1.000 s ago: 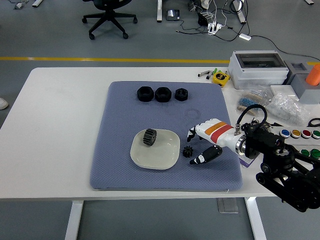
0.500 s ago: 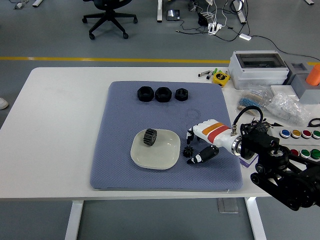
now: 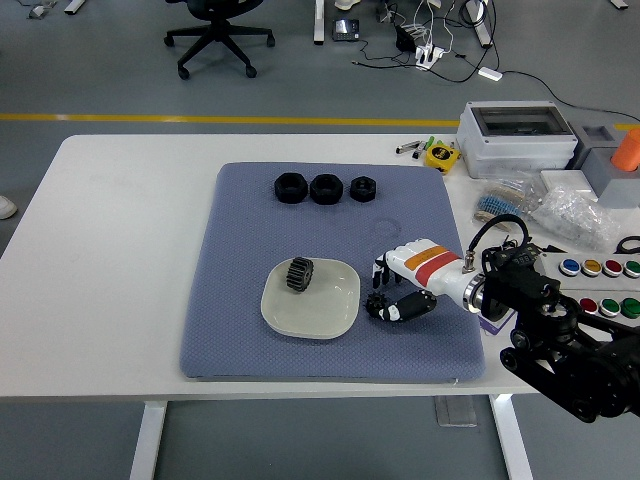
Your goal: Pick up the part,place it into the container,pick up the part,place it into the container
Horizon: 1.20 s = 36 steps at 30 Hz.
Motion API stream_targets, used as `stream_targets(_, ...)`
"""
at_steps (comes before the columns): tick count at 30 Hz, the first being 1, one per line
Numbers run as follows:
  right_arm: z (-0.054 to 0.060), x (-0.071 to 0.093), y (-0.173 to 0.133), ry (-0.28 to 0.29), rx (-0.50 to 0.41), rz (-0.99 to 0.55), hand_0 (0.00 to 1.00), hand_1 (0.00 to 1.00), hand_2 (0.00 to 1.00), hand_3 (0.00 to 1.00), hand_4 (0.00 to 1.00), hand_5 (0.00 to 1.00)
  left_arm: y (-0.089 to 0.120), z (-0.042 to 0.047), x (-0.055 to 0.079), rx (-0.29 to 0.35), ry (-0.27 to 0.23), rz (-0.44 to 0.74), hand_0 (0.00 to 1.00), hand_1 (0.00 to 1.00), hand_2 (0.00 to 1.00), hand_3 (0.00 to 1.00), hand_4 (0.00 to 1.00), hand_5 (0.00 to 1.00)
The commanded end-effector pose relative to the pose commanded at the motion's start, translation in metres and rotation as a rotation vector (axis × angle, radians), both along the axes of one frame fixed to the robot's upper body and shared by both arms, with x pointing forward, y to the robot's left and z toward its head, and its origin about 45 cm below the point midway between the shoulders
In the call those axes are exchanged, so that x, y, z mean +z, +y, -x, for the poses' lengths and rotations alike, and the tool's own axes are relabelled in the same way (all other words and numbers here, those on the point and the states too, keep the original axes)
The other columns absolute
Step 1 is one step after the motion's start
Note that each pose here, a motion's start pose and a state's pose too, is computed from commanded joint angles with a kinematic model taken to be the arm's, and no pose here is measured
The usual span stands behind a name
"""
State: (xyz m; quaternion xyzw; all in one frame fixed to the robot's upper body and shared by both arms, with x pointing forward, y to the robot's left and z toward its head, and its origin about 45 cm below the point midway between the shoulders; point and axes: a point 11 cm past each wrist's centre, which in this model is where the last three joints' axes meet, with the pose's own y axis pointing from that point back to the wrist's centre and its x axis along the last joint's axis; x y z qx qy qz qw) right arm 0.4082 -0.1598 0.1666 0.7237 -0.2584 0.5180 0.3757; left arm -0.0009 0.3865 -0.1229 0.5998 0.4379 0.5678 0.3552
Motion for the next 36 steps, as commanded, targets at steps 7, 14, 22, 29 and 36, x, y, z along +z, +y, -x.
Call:
stream_targets(7, 0.0019, -0.0031, -0.0009, -0.026, 0.005, 0.017, 0.095, 0.315, 0.465, 0.504, 0.793, 0.603, 0.0001, -0.0010, 0.0000, -0.003, -0.002, 0.000, 0.620, 0.621, 0.686, 0.753, 0.780, 0.742)
stream_targets(14, 0.0029, -0.0061, -0.0022, -0.010, 0.005, 0.029, 0.065, 0.240, 0.419, 0.487, 0.774, 0.583, 0.0005, -0.0010, 0.0001, -0.005, -0.002, -0.001, 0.620, 0.621, 0.684, 0.753, 0.779, 0.742)
stream_targets(22, 0.0039, -0.0045, -0.0017, -0.011, 0.004, 0.012, 0.002, 0.093, 0.241, 0.416, 0.765, 0.547, 0.0007, -0.0006, 0.0002, -0.004, -0.001, -0.001, 0.619, 0.620, 0.685, 0.753, 0.778, 0.743)
stream_targets(29, 0.0045, -0.0053, -0.0023, -0.016, -0.003, 0.005, 0.002, 0.016, 0.142, 0.344, 0.767, 0.541, 0.0010, -0.0004, 0.0002, -0.008, 0.000, -0.002, 0.622, 0.619, 0.685, 0.752, 0.777, 0.743)
stream_targets(36, 0.0050, -0.0062, -0.0035, -0.017, -0.008, 0.002, 0.002, 0.002, 0.089, 0.280, 0.767, 0.535, 0.0013, -0.0019, 0.0004, -0.010, -0.003, -0.002, 0.620, 0.619, 0.684, 0.752, 0.778, 0.744)
